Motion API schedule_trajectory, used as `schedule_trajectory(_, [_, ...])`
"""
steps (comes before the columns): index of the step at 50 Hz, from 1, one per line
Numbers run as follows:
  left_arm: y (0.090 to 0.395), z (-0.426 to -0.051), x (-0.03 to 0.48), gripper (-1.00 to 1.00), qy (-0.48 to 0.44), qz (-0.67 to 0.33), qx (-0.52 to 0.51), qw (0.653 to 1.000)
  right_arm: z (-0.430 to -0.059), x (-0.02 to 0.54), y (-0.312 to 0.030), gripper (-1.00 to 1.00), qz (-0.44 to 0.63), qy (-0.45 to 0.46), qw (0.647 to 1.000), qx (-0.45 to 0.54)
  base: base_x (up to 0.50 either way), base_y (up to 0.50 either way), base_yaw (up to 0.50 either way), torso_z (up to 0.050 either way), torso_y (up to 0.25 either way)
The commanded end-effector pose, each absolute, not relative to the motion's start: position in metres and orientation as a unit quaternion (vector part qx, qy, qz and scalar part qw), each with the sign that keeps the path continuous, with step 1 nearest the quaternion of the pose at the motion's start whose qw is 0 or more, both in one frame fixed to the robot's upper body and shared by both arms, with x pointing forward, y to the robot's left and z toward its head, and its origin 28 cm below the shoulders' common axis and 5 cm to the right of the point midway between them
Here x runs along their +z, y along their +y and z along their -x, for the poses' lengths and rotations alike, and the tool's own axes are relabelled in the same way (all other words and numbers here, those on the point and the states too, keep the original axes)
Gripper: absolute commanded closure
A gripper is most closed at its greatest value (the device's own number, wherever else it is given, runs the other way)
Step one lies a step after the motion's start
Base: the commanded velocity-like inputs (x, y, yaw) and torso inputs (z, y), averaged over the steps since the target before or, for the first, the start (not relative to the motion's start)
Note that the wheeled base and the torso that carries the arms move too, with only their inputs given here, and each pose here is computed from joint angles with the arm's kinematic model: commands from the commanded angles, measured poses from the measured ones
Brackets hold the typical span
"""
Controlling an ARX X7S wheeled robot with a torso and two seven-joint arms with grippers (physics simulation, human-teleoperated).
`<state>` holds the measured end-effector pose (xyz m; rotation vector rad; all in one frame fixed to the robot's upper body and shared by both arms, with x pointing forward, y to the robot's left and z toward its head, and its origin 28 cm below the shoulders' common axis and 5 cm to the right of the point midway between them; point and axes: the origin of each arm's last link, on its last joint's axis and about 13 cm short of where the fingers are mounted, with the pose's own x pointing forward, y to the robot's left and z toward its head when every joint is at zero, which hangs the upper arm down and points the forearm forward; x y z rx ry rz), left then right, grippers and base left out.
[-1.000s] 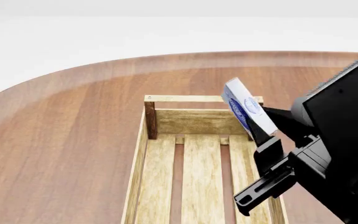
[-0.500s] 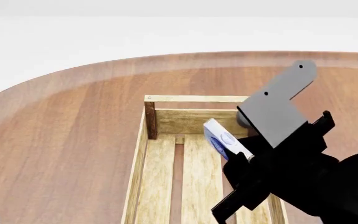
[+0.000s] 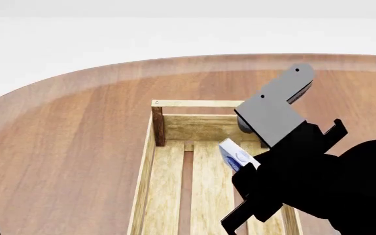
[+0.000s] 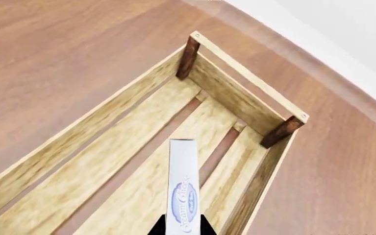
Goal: Pick up the cream cheese and put it in the tray.
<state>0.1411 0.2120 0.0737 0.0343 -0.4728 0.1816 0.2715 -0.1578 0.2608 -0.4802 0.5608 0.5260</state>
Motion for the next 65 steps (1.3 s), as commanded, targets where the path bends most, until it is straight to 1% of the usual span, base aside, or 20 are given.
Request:
schedule_trajectory(1, [0.211, -0.142, 0.073, -1.0, -0.234, -0.028, 0.093, 0.967, -0.271, 0.271, -0.153, 1.0, 0.242, 0.269, 0.896, 0.256, 0.0, 0.0, 0.0, 0.0, 0.0])
schedule_trajectory(15, [0.211, -0.142, 0.072, -1.0, -0.229, -0.03, 0.089, 0.969, -0.271, 0.27, -0.152, 1.0, 0.244, 0.263, 0.895, 0.263, 0.0, 0.0, 0.0, 0.0, 0.0])
schedule_trajectory(35, [0.21, -0.141, 0.072, -1.0, -0.234, -0.028, 0.083, 0.968, -0.272, 0.269, -0.163, 1.0, 0.168, 0.229, 0.916, 0.282, 0.0, 0.0, 0.0, 0.0, 0.001])
schedule_trajectory(47, [0.21, -0.141, 0.071, -1.0, -0.226, -0.034, 0.074, 0.971, -0.274, 0.261, -0.173, 1.0, 0.134, 0.236, 0.923, 0.272, 0.0, 0.0, 0.0, 0.0, 0.001])
schedule_trajectory(65, [0.209, -0.142, 0.069, -1.0, -0.224, -0.043, 0.062, 0.972, -0.277, 0.252, -0.178, 1.0, 0.132, 0.248, 0.924, 0.26, 0.0, 0.0, 0.0, 0.001, 0.0])
